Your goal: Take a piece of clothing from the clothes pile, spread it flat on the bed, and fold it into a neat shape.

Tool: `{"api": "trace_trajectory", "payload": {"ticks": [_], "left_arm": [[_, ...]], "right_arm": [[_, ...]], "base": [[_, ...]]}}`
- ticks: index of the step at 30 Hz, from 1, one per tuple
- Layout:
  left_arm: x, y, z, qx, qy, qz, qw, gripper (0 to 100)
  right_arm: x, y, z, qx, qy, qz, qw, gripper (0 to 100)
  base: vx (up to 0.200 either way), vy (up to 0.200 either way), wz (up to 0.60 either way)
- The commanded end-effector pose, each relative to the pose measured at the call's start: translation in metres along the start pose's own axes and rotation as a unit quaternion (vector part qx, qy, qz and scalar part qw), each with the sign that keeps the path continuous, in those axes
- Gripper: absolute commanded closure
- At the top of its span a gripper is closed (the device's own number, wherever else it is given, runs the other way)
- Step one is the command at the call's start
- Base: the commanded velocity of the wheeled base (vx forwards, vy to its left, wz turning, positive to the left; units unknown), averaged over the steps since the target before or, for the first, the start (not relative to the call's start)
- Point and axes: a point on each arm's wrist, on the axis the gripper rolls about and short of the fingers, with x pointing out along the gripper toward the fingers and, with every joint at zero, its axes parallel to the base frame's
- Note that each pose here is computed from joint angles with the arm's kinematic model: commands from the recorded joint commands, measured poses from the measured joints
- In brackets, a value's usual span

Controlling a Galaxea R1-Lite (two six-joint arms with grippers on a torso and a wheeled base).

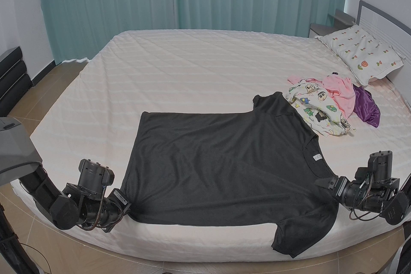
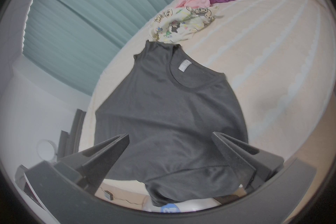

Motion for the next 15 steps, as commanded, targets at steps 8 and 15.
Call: {"api": "trace_trajectory", "payload": {"ticks": [8,15], "left_arm": [[-0.017,-0.003,0.007,-0.007,-0.017,-0.027,0.9995,100],[-0.019,-0.005,0.007,-0.011,-0.014,-0.034,0.9993,100]], "right_arm": [[-0.002,-0.028,0.004,-0.016,0.033,-0.073,0.9967,0],[0.006,-0.032,-0.001,-0.015,0.061,-0.070,0.9955,0]], "base": [[0.000,0.000,0.00],[0.000,0.000,0.00]]}}
